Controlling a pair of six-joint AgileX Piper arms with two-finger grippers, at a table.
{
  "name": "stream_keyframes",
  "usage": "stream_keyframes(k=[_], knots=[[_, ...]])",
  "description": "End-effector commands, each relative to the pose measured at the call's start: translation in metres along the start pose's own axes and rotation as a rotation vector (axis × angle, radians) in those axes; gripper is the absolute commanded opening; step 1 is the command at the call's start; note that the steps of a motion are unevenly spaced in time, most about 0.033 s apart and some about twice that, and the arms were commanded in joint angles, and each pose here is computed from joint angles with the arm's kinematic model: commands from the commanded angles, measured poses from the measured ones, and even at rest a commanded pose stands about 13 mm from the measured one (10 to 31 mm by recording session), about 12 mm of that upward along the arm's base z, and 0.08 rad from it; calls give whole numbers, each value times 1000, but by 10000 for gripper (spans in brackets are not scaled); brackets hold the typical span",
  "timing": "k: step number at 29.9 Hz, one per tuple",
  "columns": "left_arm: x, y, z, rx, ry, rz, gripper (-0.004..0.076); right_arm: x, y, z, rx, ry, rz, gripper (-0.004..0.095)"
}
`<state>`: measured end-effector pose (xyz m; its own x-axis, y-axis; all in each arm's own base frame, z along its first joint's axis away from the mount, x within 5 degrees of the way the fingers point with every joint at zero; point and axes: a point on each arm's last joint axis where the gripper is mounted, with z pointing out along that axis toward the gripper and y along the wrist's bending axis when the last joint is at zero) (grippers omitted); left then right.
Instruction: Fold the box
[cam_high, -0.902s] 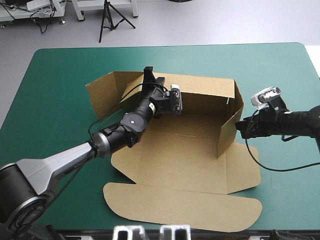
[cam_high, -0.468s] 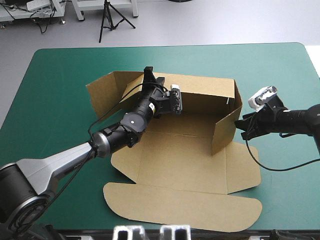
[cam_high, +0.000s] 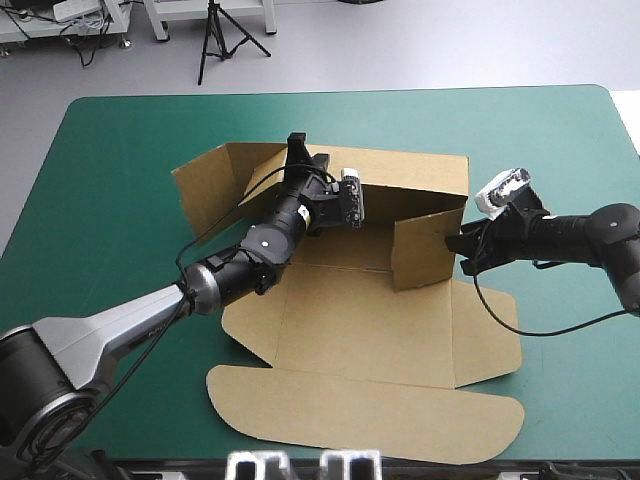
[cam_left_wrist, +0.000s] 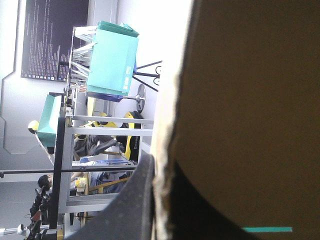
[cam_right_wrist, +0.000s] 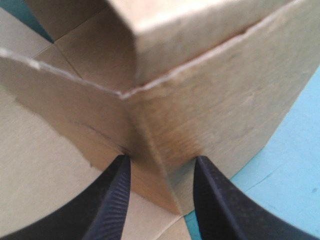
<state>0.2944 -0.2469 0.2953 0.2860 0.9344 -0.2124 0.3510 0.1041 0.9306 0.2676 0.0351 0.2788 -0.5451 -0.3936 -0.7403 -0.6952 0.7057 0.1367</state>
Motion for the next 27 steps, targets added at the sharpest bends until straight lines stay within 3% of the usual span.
stream_keyframes(k=[1, 9, 17, 23, 25, 27], knots=[[-4, 15, -10, -33, -24, -58, -9, -18, 0, -6, 91, -109, 29, 380], [-7, 14, -10, -12, -62, -58, -9, -23, -3, 2, 150, -135, 40, 382], [-9, 13, -10, -1, -82, -49, -9, -20, -22, 27, 188, -164, 147, 474], [-14, 10, -11, 27, -130, -43, -9, -20, -31, 43, 160, -218, 134, 471], [-14, 10, -11, 28, -132, -46, -9, -22, -32, 44, 159, -249, 165, 426], [-14, 10, -11, 28, -129, -58, -9, -23, -35, 44, 179, -265, 189, 301]])
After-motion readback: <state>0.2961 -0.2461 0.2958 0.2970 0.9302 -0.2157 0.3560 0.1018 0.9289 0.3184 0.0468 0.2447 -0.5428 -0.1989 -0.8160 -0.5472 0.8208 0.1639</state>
